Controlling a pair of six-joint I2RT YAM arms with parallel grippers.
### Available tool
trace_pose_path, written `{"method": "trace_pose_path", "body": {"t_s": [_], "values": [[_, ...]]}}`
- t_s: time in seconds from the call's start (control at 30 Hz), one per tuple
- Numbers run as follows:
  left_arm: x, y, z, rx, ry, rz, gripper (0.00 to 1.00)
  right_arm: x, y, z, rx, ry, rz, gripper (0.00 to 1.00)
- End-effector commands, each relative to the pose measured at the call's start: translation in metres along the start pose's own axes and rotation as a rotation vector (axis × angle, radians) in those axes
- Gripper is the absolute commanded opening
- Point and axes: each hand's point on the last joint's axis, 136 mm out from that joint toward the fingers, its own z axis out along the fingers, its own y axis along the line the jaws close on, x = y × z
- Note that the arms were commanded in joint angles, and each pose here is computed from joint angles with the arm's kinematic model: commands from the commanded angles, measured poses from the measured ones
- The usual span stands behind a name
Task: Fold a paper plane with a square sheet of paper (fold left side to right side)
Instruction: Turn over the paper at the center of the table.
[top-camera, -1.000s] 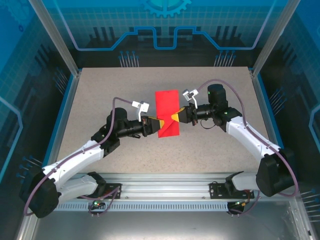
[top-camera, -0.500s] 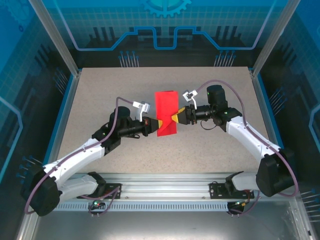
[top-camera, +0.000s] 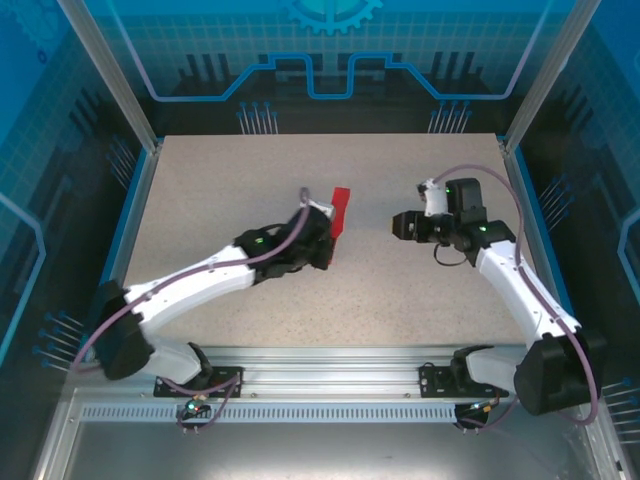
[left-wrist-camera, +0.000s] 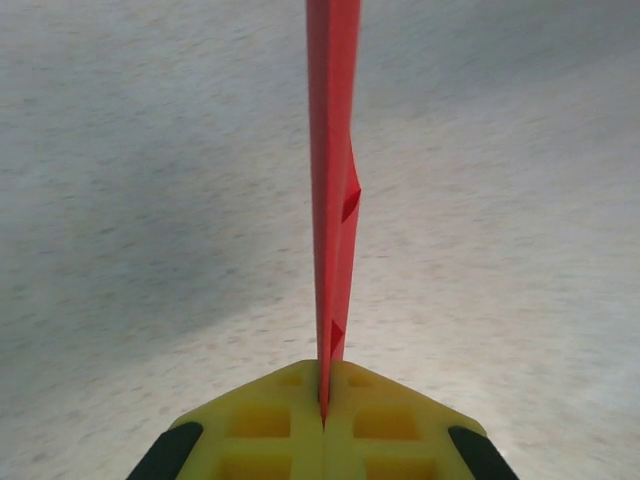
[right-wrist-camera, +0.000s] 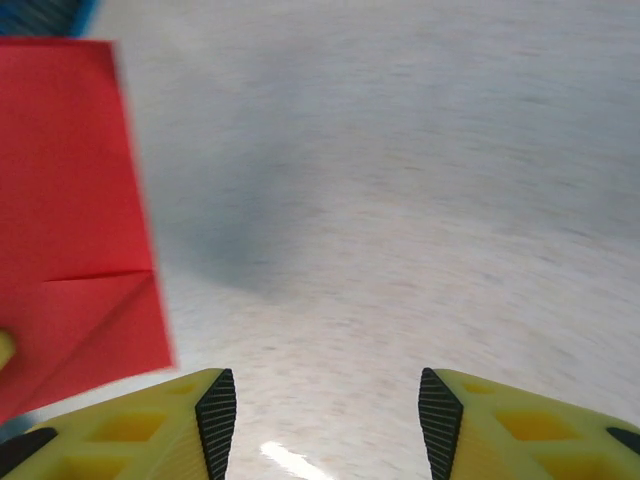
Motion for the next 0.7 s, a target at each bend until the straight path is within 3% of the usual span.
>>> {"method": "trace_pose_path", "body": {"t_s": [0.0, 0.1, 0.23, 0.47, 0.67], "values": [[0.023, 0.068, -0.013, -0.540, 0.135, 0.163, 0.00, 0.026, -0.053, -0.020, 0.253, 0.007, 0.132, 0.55], [0.025, 0.067, -0.012, -0.709, 0.198, 0.216, 0.00, 0.025, -0.064, -0.038, 0.338, -0.037, 0.137, 0.56], [0.037, 0.051, 0.007, -0.758, 0.298, 0.229, 0.00, 0.028, -0.073, -0.056, 0.394, -0.058, 0.151, 0.56], [0.095, 0.008, 0.059, -0.627, 0.602, 0.148, 0.08, 0.041, -0.076, -0.054, 0.384, -0.038, 0.181, 0.56], [0.099, -0.024, 0.086, -0.514, 0.691, 0.122, 0.18, 0.047, -0.079, -0.047, 0.376, -0.015, 0.181, 0.56]]}}
